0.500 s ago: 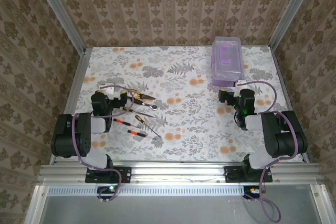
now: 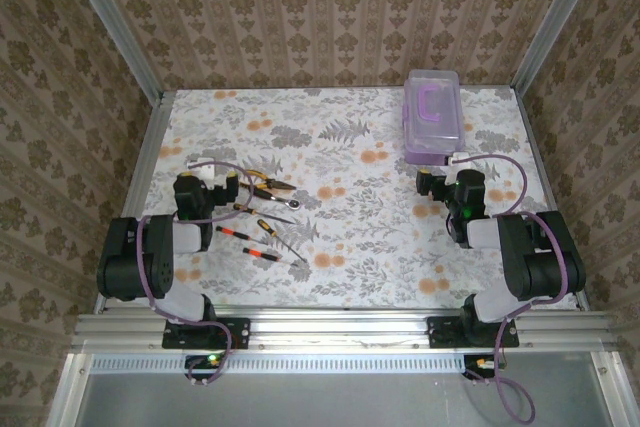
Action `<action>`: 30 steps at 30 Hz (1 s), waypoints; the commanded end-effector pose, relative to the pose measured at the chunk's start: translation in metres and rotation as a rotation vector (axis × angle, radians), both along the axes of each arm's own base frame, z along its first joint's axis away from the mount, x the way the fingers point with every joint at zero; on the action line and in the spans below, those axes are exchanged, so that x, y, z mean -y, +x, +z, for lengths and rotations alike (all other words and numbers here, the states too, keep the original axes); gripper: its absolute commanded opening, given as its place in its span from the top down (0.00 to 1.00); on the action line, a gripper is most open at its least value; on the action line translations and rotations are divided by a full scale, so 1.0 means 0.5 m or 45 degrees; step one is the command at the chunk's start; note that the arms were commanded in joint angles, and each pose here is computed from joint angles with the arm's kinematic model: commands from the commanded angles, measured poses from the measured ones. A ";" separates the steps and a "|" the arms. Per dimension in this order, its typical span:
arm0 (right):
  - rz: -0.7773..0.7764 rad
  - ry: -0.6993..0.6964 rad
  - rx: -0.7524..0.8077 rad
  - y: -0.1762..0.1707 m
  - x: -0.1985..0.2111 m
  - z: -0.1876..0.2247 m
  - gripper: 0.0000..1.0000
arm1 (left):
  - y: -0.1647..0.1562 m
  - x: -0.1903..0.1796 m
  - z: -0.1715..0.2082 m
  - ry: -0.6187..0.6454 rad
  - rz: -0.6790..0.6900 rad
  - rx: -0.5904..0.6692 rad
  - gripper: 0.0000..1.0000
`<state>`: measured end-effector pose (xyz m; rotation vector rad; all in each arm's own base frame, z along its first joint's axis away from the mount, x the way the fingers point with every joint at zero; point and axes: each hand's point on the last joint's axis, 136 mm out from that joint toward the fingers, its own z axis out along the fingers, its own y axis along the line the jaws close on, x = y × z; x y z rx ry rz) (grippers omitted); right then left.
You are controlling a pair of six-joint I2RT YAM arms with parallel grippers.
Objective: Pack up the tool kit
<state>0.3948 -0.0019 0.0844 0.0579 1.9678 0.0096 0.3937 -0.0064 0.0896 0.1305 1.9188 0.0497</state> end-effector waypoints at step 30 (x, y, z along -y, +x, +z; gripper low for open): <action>-0.083 -0.029 0.064 -0.024 0.025 0.130 0.00 | -0.016 -0.030 0.160 0.053 0.243 0.028 0.00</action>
